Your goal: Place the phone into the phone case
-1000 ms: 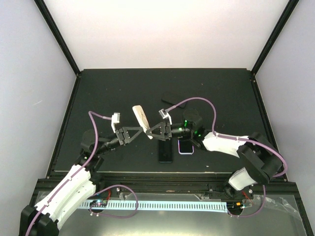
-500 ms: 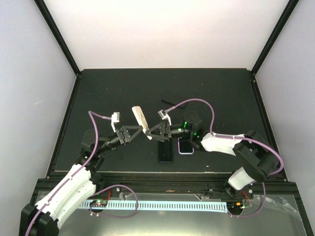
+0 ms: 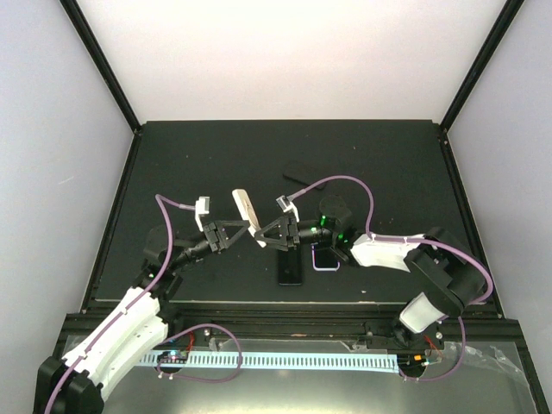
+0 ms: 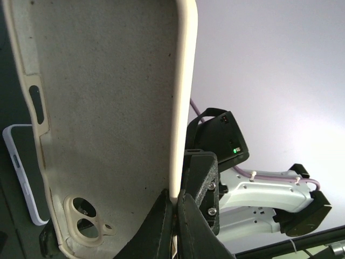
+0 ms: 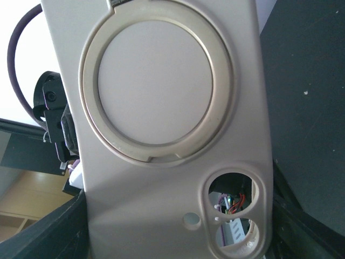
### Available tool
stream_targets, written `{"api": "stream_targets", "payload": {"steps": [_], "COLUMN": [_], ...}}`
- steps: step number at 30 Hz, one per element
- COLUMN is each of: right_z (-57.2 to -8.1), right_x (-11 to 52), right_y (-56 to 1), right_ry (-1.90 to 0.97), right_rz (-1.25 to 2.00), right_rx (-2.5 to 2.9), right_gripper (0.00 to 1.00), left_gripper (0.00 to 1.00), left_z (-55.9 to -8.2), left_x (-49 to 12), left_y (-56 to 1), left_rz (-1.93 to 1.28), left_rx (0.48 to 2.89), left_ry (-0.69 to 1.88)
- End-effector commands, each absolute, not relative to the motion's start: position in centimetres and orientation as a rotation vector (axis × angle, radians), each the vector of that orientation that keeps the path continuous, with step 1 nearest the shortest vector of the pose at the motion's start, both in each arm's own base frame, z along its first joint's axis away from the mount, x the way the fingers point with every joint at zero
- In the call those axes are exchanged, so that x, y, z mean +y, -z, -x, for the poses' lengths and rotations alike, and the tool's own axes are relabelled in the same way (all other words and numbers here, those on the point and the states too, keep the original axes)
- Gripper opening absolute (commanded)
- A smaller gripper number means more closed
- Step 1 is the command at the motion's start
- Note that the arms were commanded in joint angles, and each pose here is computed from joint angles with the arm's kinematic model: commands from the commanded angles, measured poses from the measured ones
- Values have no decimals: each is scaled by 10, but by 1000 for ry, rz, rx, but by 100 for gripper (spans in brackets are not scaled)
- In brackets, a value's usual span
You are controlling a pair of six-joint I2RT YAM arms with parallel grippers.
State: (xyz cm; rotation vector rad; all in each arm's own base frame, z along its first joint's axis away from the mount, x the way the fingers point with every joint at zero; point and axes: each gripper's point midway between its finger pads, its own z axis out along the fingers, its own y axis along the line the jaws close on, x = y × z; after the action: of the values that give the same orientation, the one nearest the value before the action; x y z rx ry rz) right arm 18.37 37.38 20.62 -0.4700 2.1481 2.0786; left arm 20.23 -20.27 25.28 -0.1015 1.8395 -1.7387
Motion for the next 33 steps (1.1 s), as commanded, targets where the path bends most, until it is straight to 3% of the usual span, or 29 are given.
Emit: {"api": "stream_targets", "payload": {"steps": [1, 3, 14, 22, 29, 33], "right_z": [-184, -191, -245, -323, -376, -410], "right_x": [369, 363, 293, 209, 200, 201], "right_y": [-206, -200, -202, -190, -170, -136], "right_ry": [-1942, -1810, -1133, -453, -344, -427], "right_rz": [538, 516, 432, 208, 312, 293], "right_rx": [2151, 2209, 2248, 2288, 2334, 2443], "right_gripper": [85, 99, 100, 100, 100, 100], "left_gripper": [2, 2, 2, 1, 1, 2], "left_z": [-210, -210, -220, -231, -243, -249], "left_x": [-200, -201, -196, -183, -186, -192], "left_y": [-245, -240, -176, -120, -93, -78], "left_rz": [111, 100, 66, 116, 114, 113], "left_rx": [1871, 1909, 2340, 2600, 2680, 2723], "left_ry": [1682, 1657, 1306, 1020, 933, 929]}}
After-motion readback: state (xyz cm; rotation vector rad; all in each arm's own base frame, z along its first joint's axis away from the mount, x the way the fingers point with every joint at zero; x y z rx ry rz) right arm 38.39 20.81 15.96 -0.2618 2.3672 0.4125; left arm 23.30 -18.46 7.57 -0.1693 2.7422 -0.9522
